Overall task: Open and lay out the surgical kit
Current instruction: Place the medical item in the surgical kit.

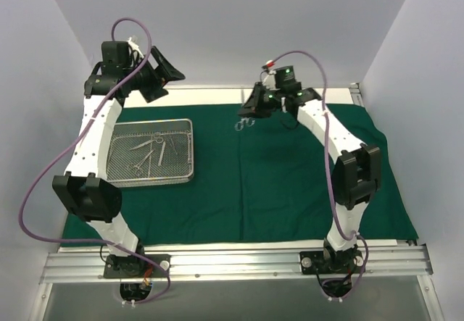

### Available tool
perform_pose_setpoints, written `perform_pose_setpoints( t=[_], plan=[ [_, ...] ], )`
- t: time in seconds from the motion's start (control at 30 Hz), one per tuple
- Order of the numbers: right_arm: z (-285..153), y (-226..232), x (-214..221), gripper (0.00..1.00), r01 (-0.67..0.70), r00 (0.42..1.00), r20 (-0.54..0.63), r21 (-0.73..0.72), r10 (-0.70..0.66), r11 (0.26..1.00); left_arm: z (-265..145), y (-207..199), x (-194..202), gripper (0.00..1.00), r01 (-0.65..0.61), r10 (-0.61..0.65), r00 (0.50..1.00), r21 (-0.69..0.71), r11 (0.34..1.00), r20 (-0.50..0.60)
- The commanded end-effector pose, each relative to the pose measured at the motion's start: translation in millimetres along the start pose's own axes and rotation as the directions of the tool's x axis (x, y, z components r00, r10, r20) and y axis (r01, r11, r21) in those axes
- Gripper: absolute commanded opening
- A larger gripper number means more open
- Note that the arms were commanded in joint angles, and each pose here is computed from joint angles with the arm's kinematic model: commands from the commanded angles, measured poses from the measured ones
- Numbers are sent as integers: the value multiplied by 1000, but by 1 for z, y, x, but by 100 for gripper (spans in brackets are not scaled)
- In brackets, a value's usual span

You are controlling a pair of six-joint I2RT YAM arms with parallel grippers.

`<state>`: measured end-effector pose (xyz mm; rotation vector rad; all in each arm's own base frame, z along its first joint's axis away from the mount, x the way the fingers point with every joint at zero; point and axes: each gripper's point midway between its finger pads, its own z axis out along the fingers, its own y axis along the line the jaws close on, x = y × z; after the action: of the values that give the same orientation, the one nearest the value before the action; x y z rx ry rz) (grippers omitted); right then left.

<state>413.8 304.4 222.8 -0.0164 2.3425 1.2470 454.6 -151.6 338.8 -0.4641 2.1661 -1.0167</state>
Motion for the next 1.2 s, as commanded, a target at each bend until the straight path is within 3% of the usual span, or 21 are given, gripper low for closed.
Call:
perform_pose_setpoints(
  t=[0.0, 0.03, 0.17, 0.23, 0.27, 0.4, 0.57, 0.83, 1.17],
  plan=[
    [-71, -81, -22, 0, 137, 990, -33, 448, -137, 883, -31, 50, 10, 94, -175, 174, 984, -308, 935, -30],
    [-98, -127, -15, 0, 156, 988, -93, 654, -126, 740, -32, 57, 12, 94, -193, 191, 981, -333, 923, -41],
    [-163, -196, -12, 0, 198, 980, -164, 888, -116, 416, -32, 77, 19, 94, -277, 267, 960, -413, 868, -83],
    [-186, -218, -1, 0, 218, 976, -204, 933, -77, 285, -32, 88, 19, 94, -307, 294, 950, -463, 832, -102],
    [-207, -229, -3, 0, 224, 974, -215, 962, -73, 158, -30, 91, 19, 94, -310, 295, 950, -473, 825, -107],
    [-250, -251, 1, 0, 240, 969, -244, 966, -35, -95, -21, 115, 21, 94, -337, 303, 941, -526, 781, -153],
    [-266, -281, 17, 0, 254, 967, -253, 945, 31, -207, -24, 151, 25, 94, -421, 351, 906, -582, 696, -236],
    [-263, -326, 21, 0, 284, 959, -268, 913, 94, -293, -20, 152, 31, 94, -379, 306, 925, -515, 769, -225],
    [-251, -349, 37, 3, 331, 943, -299, 896, 147, -298, -23, 161, 22, 94, -344, 265, 938, -521, 781, -222]
  ],
)
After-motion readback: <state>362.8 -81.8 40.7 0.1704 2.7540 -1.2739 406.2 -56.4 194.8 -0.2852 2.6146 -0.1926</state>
